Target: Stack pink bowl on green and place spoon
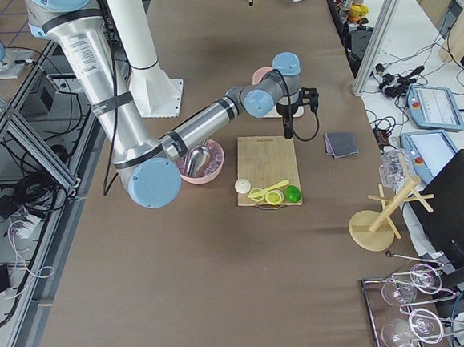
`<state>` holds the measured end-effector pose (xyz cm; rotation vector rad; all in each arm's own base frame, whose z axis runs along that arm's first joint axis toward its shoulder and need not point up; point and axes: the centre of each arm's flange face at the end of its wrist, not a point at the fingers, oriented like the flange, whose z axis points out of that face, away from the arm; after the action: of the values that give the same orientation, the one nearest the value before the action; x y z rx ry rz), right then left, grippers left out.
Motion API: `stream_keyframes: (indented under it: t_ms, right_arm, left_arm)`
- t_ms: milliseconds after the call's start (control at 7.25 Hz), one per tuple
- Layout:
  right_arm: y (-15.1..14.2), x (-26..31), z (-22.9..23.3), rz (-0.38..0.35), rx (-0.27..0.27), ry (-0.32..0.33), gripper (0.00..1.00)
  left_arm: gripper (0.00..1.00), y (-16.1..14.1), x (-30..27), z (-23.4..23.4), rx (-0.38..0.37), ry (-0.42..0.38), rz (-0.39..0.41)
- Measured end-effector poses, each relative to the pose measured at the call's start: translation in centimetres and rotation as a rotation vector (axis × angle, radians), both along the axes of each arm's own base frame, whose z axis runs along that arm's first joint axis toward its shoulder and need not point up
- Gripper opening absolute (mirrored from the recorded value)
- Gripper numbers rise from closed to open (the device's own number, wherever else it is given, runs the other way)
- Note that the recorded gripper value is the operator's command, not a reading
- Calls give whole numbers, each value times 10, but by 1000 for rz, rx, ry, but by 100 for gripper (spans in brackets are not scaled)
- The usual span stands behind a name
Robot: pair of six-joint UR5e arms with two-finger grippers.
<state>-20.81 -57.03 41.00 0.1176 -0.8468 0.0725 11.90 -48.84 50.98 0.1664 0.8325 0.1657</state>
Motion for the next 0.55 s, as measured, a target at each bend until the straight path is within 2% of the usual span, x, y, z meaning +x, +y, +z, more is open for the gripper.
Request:
stream_keyframes:
  t_ms: [276, 552]
  right_arm:
    - [6, 106, 99, -53, -6, 21, 100]
    - [10, 200, 190, -46, -39, 20, 100]
  left_arm:
    - [98, 11, -52, 54, 32, -51, 33]
    - [98, 46, -82, 106, -28, -87, 35]
